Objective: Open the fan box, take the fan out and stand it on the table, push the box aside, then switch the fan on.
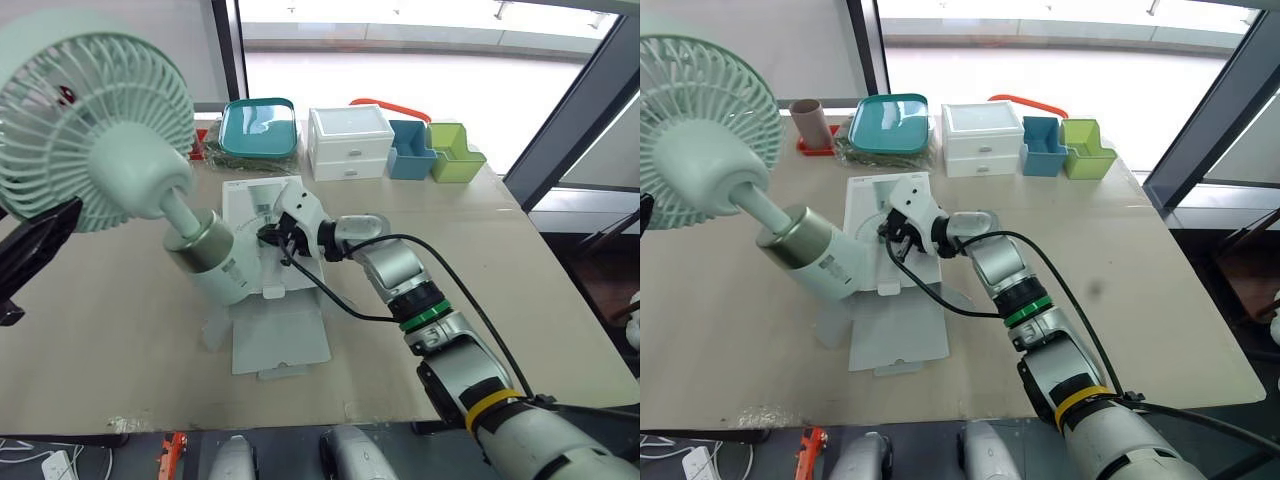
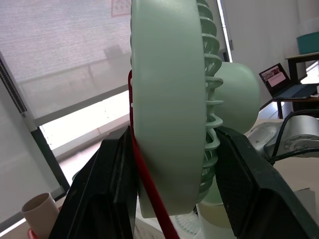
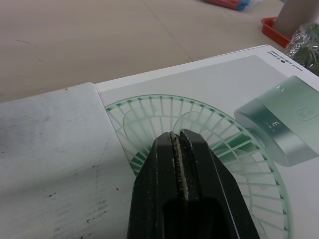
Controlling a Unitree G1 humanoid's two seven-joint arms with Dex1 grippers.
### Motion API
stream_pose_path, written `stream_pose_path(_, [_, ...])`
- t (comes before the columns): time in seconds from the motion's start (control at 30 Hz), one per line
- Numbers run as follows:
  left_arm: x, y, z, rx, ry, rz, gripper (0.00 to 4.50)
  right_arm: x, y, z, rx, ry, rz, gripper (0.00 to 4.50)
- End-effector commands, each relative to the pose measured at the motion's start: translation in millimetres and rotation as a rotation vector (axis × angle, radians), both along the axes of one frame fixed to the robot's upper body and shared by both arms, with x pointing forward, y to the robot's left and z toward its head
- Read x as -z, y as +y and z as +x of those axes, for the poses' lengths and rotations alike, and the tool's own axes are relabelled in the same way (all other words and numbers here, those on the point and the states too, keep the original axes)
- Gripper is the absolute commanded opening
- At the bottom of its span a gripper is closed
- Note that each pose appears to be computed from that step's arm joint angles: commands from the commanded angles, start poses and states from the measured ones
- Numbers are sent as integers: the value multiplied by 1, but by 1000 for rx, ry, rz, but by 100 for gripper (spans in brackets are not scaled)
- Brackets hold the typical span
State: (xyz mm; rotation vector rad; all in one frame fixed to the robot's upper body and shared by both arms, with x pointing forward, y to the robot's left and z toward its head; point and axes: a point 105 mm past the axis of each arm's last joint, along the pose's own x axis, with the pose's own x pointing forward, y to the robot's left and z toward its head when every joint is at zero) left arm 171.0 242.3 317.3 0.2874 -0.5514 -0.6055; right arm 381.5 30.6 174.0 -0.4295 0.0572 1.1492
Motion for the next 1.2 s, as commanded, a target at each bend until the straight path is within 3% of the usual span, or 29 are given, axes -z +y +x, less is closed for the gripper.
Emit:
stream_pose_path(0.03, [-13, 20, -1, -130, -83, -8, 194, 5, -3, 5, 35, 21, -13, 0])
stream_pose_path(0.13, [-10, 31, 4, -195, -106, -56, 194, 5, -3, 5, 40, 22, -8, 0])
stream_pose_path(0.3, [18, 44, 16, -319, -36, -103, 194, 3, -7, 5, 45, 21, -8, 0])
stream_pose_path(0.63, [58, 57, 30, -511, 52, -141, 194, 1, -14, 9, 62, 14, -9, 0])
stream_pose_path(0.83, [79, 60, 41, -597, 136, -105, 194, -9, -10, 6, 36, -12, 36, 0])
stream_pose_path(1.2, [89, 67, 55, -650, 181, -136, 194, -37, -1, -45, -265, -23, 185, 0])
